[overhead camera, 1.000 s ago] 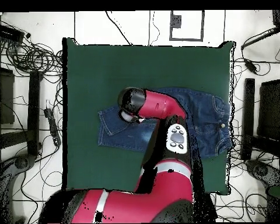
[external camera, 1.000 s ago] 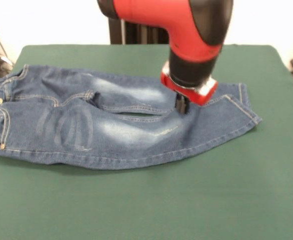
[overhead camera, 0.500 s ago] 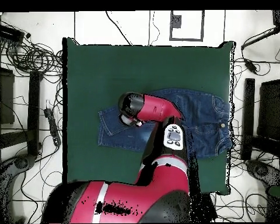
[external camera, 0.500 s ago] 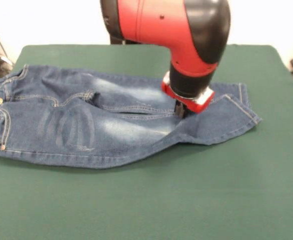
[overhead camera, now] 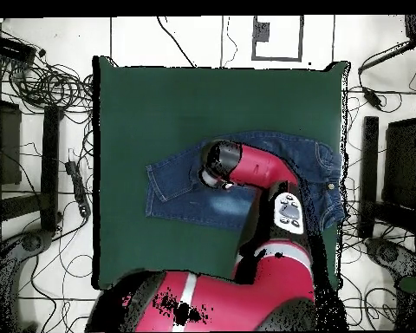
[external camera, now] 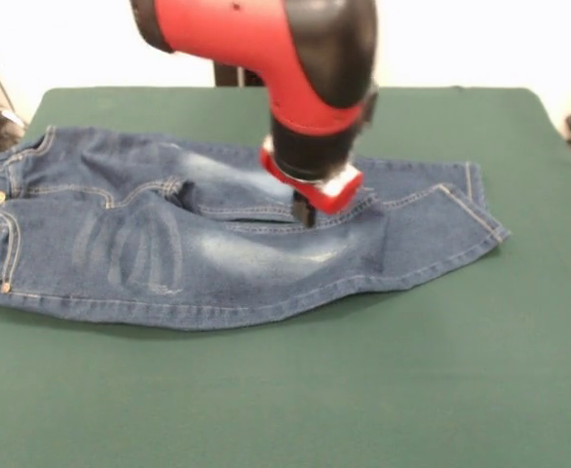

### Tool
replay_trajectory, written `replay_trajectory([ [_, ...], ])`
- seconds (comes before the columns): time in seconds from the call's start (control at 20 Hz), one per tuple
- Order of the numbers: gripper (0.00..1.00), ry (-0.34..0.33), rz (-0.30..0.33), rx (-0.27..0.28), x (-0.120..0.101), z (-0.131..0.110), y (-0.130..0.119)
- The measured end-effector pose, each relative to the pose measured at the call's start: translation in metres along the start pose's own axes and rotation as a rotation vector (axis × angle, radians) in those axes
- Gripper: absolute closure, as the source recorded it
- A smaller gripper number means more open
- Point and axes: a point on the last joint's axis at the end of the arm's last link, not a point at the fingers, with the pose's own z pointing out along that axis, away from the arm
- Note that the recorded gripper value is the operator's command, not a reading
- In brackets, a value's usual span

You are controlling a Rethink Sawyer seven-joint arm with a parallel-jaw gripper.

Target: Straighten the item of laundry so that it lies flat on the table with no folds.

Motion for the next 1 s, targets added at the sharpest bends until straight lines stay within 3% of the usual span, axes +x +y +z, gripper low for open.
replay_trajectory([
  [0.25, 1.0, -0.04, 0.026, -0.012, -0.014, -0.042, -0.016],
  [0.6, 1.0, -0.084, 0.011, -0.03, -0.005, -0.105, -0.003],
  [1.0, 1.0, -0.102, -0.016, -0.068, 0.017, -0.132, 0.026],
])
